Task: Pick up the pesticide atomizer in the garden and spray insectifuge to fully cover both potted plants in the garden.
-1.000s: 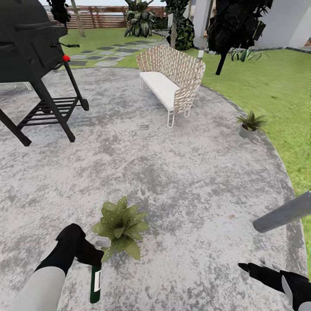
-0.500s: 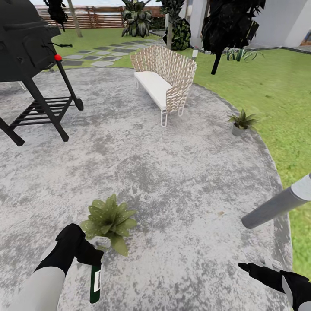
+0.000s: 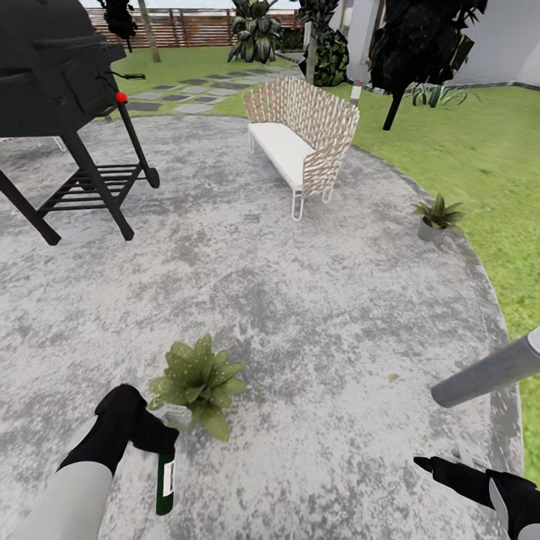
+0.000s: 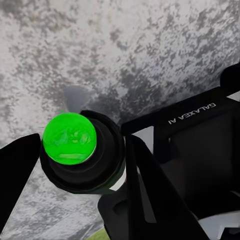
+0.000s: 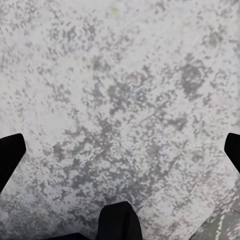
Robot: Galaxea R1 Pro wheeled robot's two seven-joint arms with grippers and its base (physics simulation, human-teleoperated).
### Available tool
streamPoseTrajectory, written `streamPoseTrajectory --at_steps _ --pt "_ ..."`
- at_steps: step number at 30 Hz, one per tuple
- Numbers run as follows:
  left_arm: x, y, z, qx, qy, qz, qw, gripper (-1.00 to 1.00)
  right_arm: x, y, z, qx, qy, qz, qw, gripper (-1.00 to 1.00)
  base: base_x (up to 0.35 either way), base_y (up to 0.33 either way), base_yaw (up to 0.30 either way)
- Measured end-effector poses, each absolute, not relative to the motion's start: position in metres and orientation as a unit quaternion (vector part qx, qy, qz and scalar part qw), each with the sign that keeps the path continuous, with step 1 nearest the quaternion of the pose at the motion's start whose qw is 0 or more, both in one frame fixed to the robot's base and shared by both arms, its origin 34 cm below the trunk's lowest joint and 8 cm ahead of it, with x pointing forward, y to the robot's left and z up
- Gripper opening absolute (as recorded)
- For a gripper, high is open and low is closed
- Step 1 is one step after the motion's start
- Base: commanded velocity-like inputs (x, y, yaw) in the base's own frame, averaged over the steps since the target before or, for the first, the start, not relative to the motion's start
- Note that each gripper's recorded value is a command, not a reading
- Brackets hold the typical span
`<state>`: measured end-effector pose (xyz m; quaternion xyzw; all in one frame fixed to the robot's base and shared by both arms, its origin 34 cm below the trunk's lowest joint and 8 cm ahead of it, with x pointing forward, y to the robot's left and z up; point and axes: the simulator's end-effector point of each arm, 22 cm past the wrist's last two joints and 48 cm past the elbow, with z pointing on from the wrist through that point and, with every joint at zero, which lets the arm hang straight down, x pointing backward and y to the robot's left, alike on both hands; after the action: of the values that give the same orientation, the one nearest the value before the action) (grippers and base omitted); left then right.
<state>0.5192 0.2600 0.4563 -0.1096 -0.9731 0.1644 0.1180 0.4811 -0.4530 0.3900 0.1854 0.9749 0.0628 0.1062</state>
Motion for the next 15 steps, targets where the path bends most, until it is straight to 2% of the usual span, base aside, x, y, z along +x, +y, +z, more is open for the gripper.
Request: streamPoseTrajectory --at_steps 3,7,12,15 --pt "0.5215 0.2603 0.4575 -0.111 -0.974 0.163 0.115 -1.0 0.4811 -0.453 0.3901 0.185 0.975 0.063 0.106 1.0 0.189 0.0 0.001" --pt "0.521 0.2604 0.457 -0.112 -0.973 0.162 0.116 -1.0 0.4811 -0.453 0.3899 0.185 0.975 0.063 0.106 1.0 0.048 0.0 0.0" --pt "0.5195 0.2595 0.4564 -0.113 -0.973 0.163 0.118 -1.0 0.4811 -0.453 0.3899 0.185 0.975 0.063 0.106 1.0 -0.001 0.0 0.0" --pt "0.5186 0.2594 0.4558 -0.113 -0.973 0.164 0.119 -1.0 0.4811 -0.453 0.3897 0.185 0.975 0.063 0.106 1.0 -0.169 -0.06 0.0"
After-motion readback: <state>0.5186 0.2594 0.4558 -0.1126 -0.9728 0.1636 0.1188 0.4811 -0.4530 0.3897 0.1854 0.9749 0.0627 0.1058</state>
